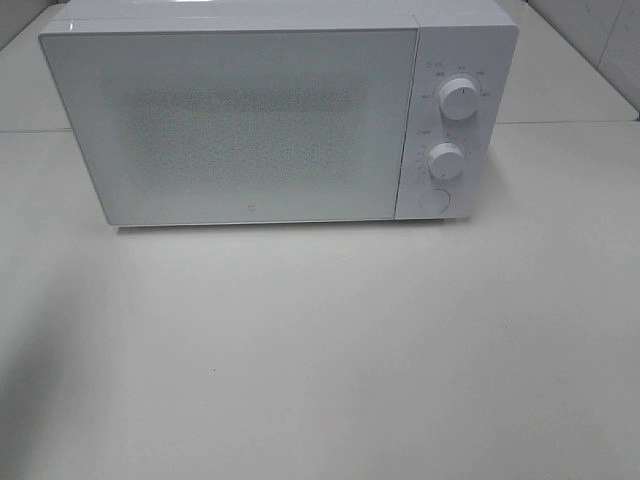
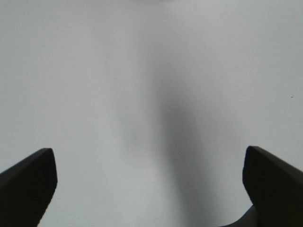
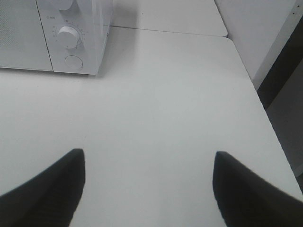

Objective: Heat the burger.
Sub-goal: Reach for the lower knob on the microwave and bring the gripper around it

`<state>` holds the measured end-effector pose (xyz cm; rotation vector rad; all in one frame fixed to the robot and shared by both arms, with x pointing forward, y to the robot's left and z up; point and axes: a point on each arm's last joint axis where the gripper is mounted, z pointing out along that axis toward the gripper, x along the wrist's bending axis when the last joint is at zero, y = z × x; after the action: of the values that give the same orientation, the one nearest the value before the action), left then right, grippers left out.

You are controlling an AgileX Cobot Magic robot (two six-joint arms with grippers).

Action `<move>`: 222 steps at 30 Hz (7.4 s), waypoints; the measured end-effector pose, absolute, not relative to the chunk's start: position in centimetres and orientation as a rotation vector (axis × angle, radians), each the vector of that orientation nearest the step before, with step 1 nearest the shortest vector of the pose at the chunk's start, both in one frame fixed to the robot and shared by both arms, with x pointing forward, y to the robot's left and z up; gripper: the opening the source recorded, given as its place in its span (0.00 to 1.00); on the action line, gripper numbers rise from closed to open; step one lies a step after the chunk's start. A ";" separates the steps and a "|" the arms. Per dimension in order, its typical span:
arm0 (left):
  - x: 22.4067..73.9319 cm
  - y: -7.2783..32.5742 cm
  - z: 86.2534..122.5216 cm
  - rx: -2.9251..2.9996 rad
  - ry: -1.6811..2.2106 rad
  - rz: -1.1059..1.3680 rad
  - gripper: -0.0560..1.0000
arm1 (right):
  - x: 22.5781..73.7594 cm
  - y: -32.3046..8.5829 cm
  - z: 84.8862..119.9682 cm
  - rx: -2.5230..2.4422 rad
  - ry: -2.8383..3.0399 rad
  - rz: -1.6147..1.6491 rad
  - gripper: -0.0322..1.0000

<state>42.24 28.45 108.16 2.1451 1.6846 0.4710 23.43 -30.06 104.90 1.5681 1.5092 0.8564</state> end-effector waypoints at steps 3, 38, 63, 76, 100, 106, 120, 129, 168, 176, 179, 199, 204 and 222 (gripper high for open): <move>40.3 29.2 108.0 2.089 1.708 0.494 0.99 | 23.4 -30.1 104.9 1.568 1.509 0.856 0.75; 25.8 29.4 105.4 1.756 1.498 0.870 0.99 | 23.4 -30.1 104.9 1.568 1.509 0.856 0.75; 23.4 29.6 105.5 1.624 1.434 0.994 0.99 | 23.4 -30.1 104.9 1.568 1.509 0.856 0.75; 23.4 29.6 105.5 1.624 1.435 0.995 0.99 | 23.4 -30.1 104.9 1.568 1.509 0.856 0.75; 23.4 29.6 105.5 1.624 1.435 0.995 0.99 | 23.9 -30.1 105.0 1.588 1.531 0.837 0.75; 23.4 29.6 105.5 1.624 1.435 0.995 0.99 | 26.2 -30.2 107.1 1.492 1.448 0.912 0.77; 23.4 29.6 105.5 1.624 1.435 0.995 0.99 | 34.7 -30.6 107.5 1.212 1.233 1.082 0.77; 23.4 29.6 105.5 1.624 1.435 0.995 0.99 | 39.0 -30.7 103.5 1.152 1.188 1.125 0.77; 23.4 29.7 105.5 1.627 1.438 0.996 0.99 | 45.7 -22.4 91.0 1.276 1.548 1.154 0.77; 23.4 29.7 105.5 1.627 1.438 0.996 0.99 | 47.5 -20.0 90.1 1.309 1.536 1.165 0.77; 23.4 29.7 105.5 1.627 1.438 0.996 0.99 | 48.5 -19.1 89.8 1.341 1.510 1.196 0.77; 23.4 29.7 105.5 1.627 1.438 0.996 0.99 | 53.1 -16.9 88.2 1.352 1.435 1.173 0.77; 23.4 29.7 105.5 1.627 1.438 0.996 0.99 | 53.6 -17.1 88.4 1.353 1.411 1.165 0.77; 23.4 29.7 105.5 1.627 1.438 0.996 0.99 | 54.9 -17.2 87.8 1.361 1.391 1.153 0.77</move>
<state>23.40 29.67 105.45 1.6267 1.4378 0.9956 54.88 -17.18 87.83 1.3611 1.3908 1.1528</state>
